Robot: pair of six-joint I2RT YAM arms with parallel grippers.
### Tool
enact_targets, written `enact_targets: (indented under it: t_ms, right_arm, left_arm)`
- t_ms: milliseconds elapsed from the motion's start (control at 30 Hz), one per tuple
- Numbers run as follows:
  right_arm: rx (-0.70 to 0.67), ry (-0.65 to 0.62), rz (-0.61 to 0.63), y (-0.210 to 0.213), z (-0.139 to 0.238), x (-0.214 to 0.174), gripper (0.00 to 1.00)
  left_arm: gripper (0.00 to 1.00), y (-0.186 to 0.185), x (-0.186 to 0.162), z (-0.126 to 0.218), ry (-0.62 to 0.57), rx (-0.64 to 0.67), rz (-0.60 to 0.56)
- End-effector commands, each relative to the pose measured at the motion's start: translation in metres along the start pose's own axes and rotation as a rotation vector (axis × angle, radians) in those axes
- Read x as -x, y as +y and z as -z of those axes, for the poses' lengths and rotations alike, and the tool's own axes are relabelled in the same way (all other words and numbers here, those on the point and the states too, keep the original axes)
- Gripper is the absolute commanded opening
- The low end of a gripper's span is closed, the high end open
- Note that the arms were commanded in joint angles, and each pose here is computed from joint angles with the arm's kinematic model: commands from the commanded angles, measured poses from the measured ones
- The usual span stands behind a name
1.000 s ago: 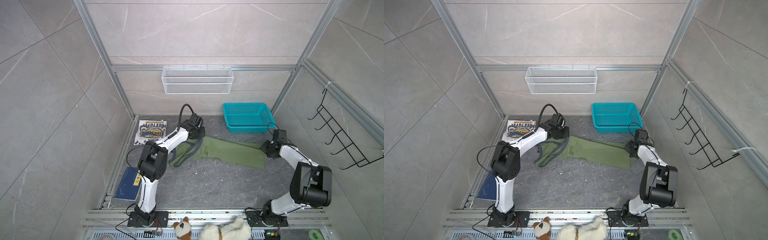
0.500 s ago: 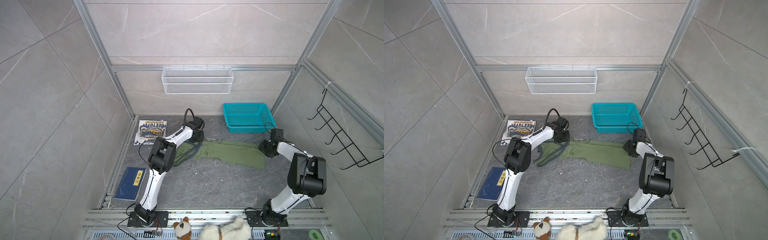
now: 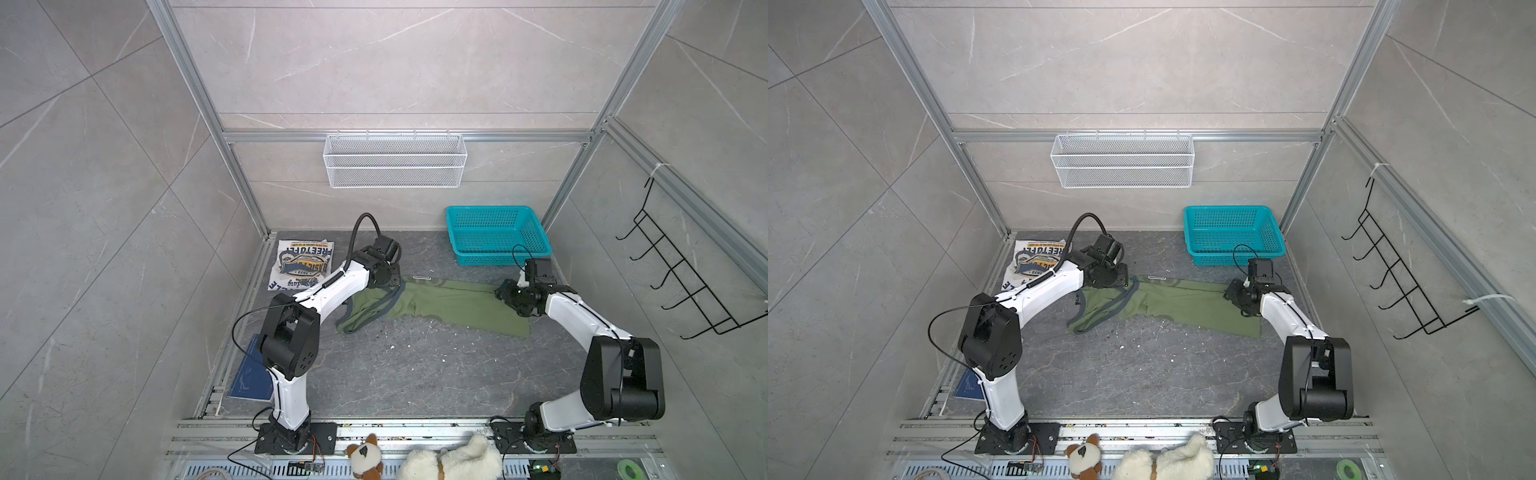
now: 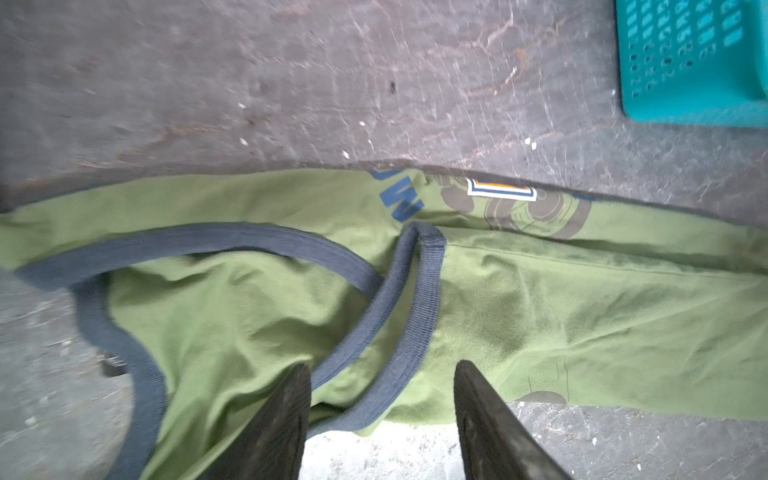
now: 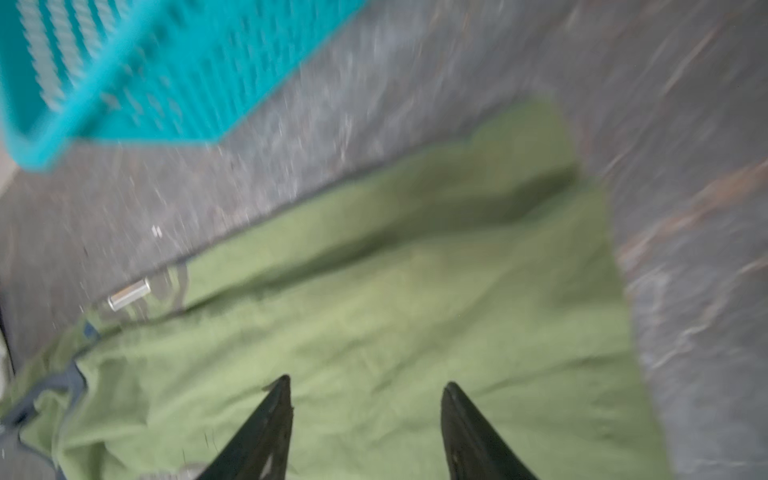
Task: Fold and stack the tank tops
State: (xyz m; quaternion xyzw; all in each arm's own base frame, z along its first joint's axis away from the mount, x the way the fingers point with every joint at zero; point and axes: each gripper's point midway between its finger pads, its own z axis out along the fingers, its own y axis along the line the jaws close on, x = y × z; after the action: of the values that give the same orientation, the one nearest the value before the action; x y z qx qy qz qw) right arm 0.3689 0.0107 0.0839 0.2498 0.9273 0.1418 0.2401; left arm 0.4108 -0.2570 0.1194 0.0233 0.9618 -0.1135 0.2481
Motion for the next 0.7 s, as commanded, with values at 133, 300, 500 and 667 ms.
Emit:
enact_targets:
  t_ms: [133, 300, 500, 667]
  right_arm:
    - [0.013, 0.176, -0.063, -0.006, -0.032, -0.042, 0.59]
    - [-0.116, 0.213, -0.134, -0.041, -0.043, -0.045, 0.58]
    - [-0.224, 0.187, -0.314, -0.098, -0.041, -0.029, 0.58]
    - [-0.295, 0.153, -0.433, -0.136, -0.033, -0.016, 0.58]
  left_arm:
    - [0.57, 0.019, -0.043, -0.052, 0.118, 0.035, -0.004]
    - [0.56, 0.026, -0.066, -0.053, 0.148, 0.041, 0.009]
    - [0.56, 0.014, -0.109, -0.046, 0.196, 0.006, 0.008]
    - [0.56, -0.017, -0.16, -0.036, 0.244, -0.024, -0.039]
